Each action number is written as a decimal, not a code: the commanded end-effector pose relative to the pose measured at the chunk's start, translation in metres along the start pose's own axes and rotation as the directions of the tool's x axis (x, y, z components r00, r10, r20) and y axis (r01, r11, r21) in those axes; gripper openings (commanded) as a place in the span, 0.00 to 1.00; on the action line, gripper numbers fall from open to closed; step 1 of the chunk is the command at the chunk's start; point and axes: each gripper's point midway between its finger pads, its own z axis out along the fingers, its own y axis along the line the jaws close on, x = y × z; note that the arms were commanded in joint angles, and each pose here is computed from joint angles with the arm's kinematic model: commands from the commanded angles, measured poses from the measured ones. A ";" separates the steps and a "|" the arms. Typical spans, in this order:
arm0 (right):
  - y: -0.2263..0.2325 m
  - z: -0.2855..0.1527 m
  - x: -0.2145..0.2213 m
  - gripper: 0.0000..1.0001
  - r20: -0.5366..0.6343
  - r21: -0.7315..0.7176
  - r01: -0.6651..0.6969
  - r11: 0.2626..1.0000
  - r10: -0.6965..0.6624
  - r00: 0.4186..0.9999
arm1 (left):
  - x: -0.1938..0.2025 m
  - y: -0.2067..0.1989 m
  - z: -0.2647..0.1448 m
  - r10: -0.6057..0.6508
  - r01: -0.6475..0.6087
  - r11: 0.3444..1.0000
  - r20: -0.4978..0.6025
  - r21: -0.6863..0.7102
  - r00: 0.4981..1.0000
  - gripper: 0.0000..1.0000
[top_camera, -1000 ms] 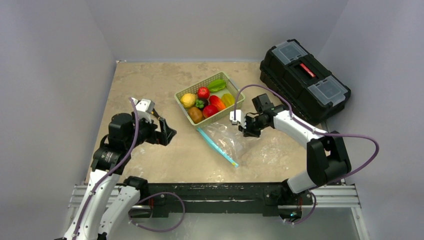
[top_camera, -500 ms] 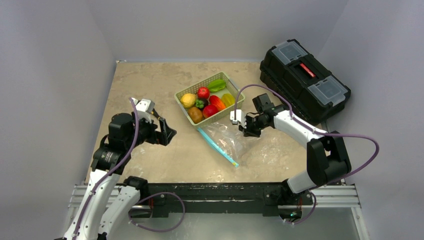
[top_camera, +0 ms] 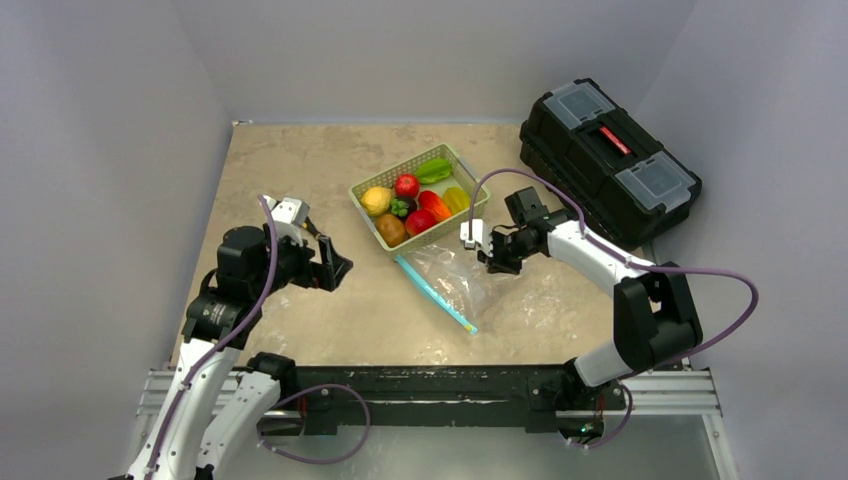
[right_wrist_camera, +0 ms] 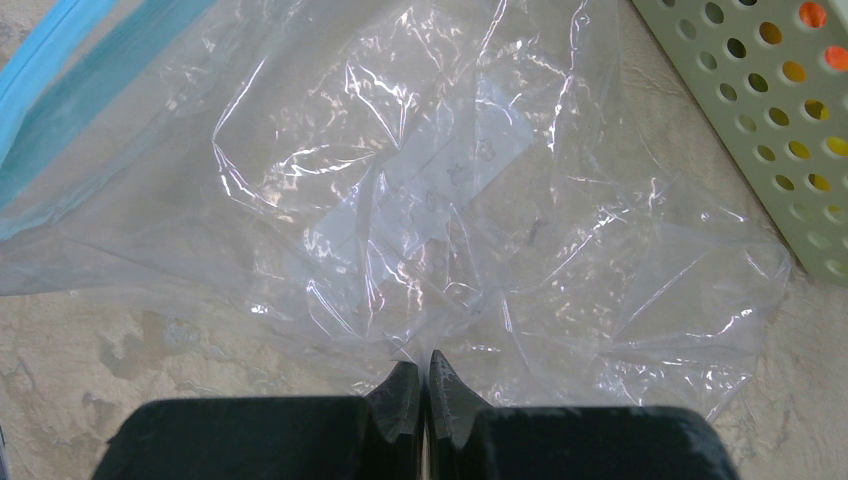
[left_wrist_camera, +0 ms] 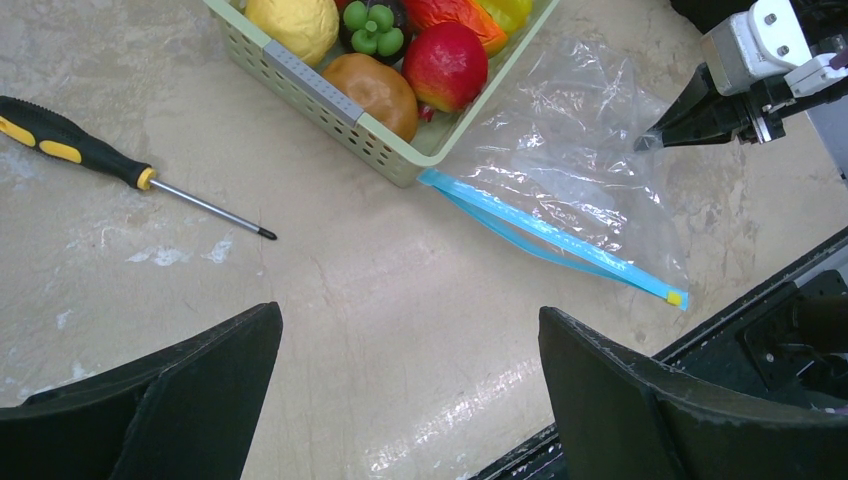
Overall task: Open the zip-top bag and remove the fake food
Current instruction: Move the zipper food storage bag to the center of the board.
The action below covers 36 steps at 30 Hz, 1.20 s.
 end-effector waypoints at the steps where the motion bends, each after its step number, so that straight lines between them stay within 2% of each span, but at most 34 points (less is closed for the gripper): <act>1: -0.003 -0.011 -0.014 0.00 0.044 0.018 0.030 0.999 -0.030 0.999 | -0.003 0.003 0.001 0.024 -0.024 1.000 0.011 -0.008 1.000 1.00; 36: -0.004 -0.012 -0.014 0.00 0.046 0.023 0.033 0.999 -0.034 0.998 | -0.001 0.004 0.003 0.022 -0.022 1.000 -0.001 -0.011 1.000 1.00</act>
